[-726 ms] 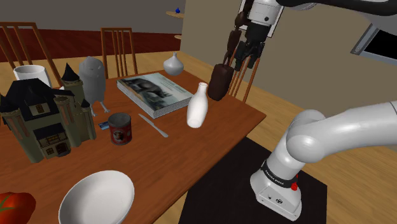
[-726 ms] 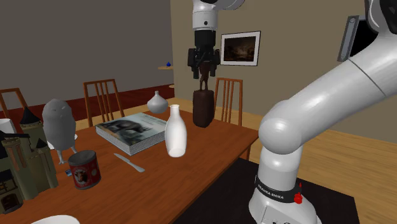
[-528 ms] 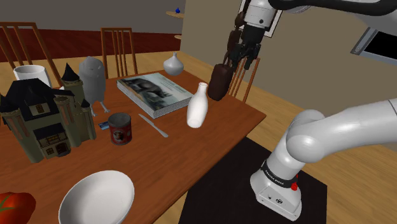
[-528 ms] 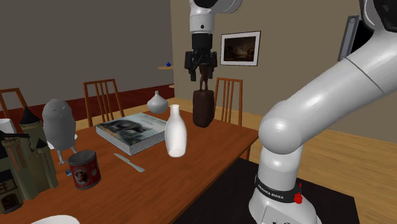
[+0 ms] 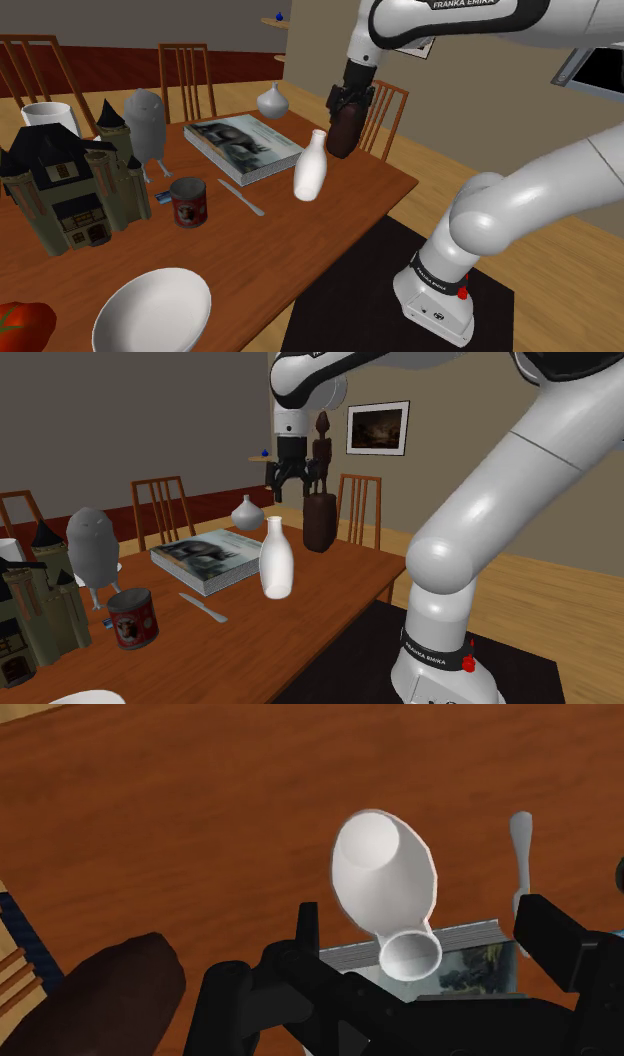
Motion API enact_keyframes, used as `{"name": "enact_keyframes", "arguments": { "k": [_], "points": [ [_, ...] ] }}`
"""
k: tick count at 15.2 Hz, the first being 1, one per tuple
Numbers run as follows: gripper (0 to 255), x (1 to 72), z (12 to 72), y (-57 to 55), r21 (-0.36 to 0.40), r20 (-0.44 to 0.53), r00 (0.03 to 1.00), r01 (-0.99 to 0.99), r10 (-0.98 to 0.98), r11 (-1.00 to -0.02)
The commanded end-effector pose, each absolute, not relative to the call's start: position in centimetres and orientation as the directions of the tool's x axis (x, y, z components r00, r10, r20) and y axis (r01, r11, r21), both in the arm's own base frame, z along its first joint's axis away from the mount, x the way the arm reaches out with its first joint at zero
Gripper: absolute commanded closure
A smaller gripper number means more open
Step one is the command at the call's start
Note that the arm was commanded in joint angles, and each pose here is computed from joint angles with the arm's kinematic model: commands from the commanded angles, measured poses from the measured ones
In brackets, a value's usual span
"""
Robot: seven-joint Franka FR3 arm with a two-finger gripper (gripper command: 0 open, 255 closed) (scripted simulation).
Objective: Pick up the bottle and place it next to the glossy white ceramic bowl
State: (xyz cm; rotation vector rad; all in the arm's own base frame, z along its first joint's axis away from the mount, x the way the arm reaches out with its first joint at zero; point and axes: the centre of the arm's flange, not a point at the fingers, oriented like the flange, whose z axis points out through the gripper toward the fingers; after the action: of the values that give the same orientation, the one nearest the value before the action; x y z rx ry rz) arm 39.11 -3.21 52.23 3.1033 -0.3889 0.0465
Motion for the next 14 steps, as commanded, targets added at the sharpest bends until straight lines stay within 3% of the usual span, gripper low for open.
{"name": "enact_keyframes", "arguments": {
  "k": [1,6,14],
  "points": [
    [0,40.9,50.3,-3.0,0.008,0.039,0.963,-0.267,-0.267,-0.964],
    [0,45.6,46.3,-3.2,0.005,0.052,0.948,-0.314,-0.313,-0.950],
    [0,45.8,42.3,-3.3,0.005,0.052,0.948,-0.314,-0.313,-0.950]
  ]
}}
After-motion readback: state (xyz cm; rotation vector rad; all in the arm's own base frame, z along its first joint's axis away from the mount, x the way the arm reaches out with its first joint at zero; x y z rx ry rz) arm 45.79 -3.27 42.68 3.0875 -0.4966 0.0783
